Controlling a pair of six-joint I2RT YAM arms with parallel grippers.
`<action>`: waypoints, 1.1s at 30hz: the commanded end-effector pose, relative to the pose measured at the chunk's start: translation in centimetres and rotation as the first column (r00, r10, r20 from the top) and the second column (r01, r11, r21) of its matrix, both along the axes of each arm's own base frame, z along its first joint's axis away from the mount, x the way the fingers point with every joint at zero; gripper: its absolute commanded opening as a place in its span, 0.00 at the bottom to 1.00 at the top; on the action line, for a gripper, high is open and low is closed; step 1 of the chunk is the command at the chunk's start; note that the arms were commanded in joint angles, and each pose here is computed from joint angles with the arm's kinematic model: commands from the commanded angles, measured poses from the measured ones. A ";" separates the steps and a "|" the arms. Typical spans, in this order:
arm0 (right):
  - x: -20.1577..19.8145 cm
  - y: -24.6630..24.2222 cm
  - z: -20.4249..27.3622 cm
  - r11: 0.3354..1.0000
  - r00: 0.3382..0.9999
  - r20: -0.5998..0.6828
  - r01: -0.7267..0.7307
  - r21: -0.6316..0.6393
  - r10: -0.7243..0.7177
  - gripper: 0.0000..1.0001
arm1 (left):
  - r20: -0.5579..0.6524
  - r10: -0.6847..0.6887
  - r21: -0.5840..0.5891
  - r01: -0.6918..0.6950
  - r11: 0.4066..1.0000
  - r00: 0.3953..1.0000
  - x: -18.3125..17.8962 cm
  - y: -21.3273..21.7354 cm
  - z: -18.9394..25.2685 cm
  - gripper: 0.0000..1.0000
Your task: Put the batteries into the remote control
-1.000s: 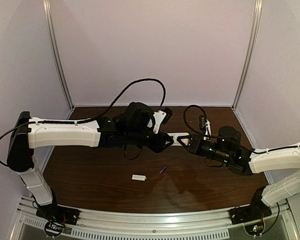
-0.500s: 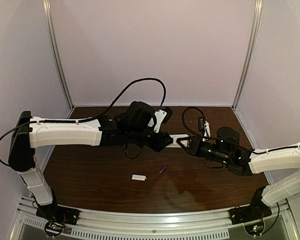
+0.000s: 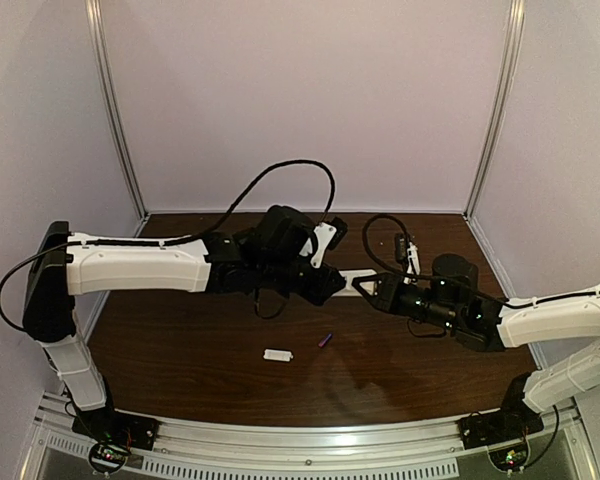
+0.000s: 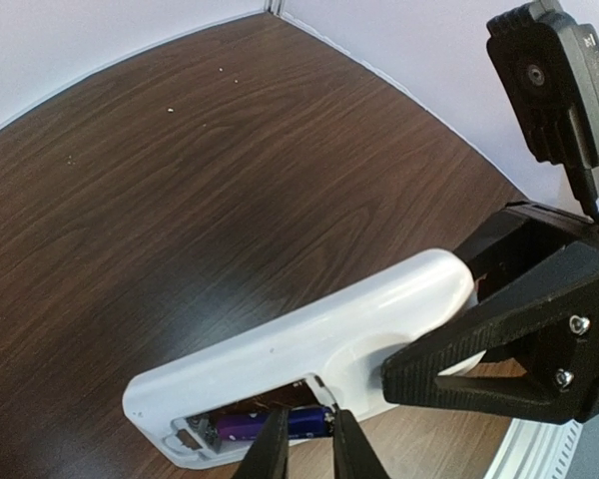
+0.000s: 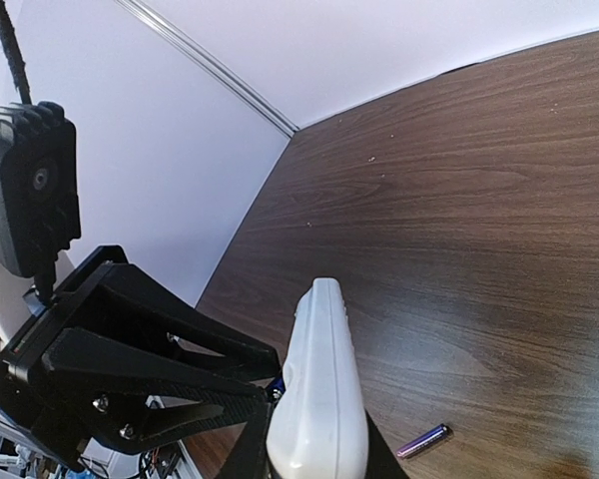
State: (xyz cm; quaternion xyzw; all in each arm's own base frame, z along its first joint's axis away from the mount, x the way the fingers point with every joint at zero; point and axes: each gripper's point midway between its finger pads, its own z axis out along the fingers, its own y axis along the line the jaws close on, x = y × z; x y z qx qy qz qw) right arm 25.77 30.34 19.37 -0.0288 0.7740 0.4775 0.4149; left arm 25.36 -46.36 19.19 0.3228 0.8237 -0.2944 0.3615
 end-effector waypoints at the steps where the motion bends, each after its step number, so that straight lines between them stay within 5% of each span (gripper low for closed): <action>1: 0.1 0.6 1.7 1.000 0.999 0.042 -0.005 0.023 0.004 0.00 | 0.014 0.013 -0.012 -0.013 1.000 1.000 0.4 -0.6 0.6 0.16; 33: -1.0 -0.1 6.1 0.993 0.992 0.121 -0.030 0.111 0.016 0.00 | -0.050 0.062 0.129 -0.055 0.990 0.997 1.0 0.9 -4.9 0.08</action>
